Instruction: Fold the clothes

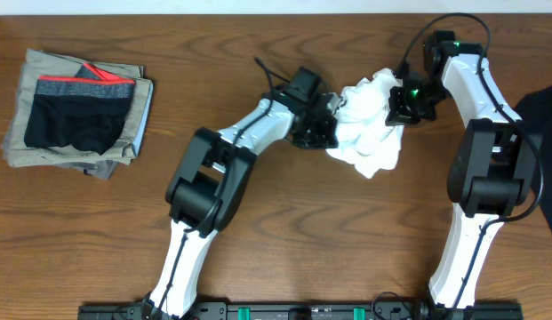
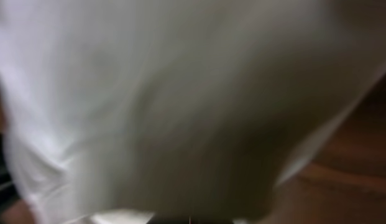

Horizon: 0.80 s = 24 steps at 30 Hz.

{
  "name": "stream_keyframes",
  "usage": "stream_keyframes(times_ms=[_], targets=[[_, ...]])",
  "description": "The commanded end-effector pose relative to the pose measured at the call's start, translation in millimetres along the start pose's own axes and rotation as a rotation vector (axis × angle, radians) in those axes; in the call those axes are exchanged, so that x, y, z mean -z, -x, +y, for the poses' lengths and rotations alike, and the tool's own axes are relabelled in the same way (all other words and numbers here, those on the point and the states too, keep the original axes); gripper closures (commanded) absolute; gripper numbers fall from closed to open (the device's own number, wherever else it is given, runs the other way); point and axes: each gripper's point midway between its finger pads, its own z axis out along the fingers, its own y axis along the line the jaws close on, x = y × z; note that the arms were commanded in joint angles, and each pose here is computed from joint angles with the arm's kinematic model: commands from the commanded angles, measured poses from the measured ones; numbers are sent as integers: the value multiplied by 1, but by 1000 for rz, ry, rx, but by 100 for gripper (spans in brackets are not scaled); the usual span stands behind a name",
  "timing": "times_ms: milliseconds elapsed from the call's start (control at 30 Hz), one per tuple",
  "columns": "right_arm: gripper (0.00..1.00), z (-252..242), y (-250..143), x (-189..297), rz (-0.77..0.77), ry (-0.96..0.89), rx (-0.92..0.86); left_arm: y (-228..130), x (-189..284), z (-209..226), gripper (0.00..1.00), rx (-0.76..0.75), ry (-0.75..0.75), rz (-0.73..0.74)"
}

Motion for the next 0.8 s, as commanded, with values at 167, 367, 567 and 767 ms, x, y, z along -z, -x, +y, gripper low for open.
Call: stream_keyframes(times_ms=[167, 367, 567, 767], targets=[[99, -33, 3, 0, -42, -176, -96, -2, 13, 85, 94, 196, 223, -16], [99, -33, 5, 5, -47, -185, -96, 2, 29, 85, 94, 193, 239, -36], [99, -27, 8, 24, -49, -186, -103, 14, 61, 78, 94, 127, 339, -112], [99, 7, 9, 61, -53, -120, -81, 16, 72, 69, 94, 89, 334, -123]])
